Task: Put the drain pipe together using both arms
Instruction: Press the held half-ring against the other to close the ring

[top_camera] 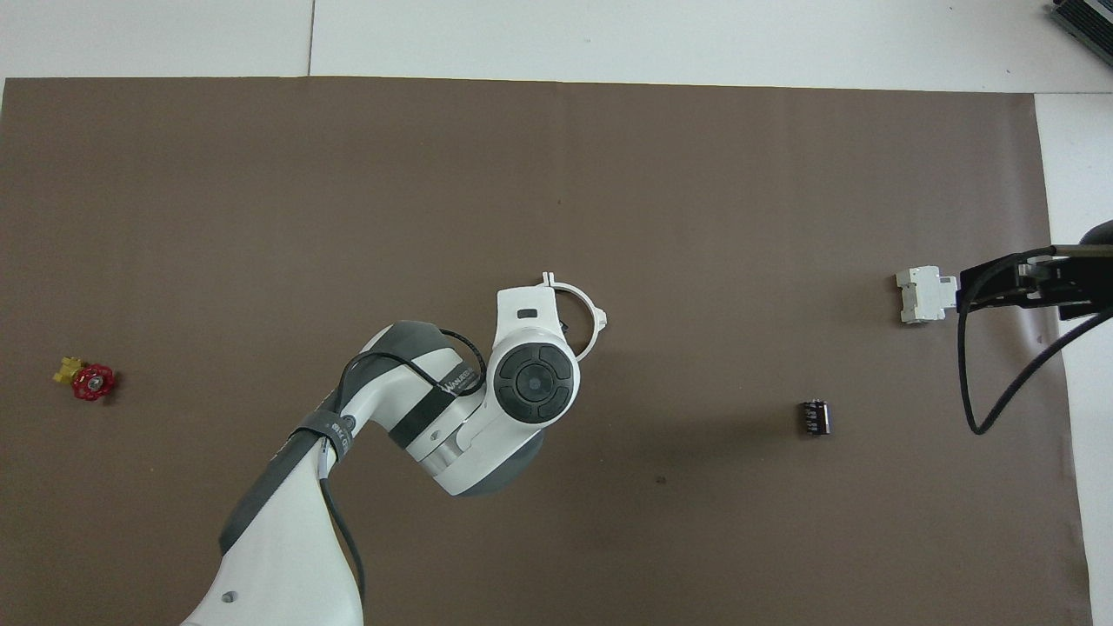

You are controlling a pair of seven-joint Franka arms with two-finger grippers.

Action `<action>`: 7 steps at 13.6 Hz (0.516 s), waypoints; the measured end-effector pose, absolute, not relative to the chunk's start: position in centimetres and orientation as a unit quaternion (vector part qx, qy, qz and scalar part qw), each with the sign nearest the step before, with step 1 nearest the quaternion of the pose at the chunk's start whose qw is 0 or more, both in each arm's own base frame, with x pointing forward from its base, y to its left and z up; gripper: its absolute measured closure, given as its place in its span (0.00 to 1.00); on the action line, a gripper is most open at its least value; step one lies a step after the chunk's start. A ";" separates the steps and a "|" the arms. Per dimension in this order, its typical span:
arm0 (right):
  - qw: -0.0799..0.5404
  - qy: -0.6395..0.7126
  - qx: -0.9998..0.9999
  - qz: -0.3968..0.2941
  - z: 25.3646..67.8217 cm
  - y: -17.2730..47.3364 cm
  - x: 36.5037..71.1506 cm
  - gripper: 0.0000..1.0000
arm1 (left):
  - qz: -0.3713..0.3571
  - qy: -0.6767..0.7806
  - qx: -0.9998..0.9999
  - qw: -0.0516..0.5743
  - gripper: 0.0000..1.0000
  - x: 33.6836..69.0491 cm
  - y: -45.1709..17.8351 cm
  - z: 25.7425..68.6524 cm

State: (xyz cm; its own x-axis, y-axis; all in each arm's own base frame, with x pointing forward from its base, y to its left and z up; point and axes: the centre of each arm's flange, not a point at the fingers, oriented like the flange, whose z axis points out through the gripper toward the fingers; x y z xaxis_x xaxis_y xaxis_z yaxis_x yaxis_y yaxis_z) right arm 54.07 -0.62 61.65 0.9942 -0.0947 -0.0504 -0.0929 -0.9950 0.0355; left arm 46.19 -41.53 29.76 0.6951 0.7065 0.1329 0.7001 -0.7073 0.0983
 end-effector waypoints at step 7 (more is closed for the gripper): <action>0.017 -0.047 0.998 -0.026 61.7 -0.6 54.1 0.00 | 0.081 0.382 0.920 0.020 0.21 46.2 -41.5 29.8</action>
State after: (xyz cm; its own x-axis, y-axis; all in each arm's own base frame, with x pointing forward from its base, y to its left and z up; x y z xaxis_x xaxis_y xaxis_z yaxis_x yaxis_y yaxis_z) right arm 54.07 -0.62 61.65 0.9942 -0.0947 -0.0504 -0.0929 -0.9950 0.0355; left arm 46.22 -41.52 29.77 0.6950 0.7065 0.1335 0.6999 -0.7073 0.0991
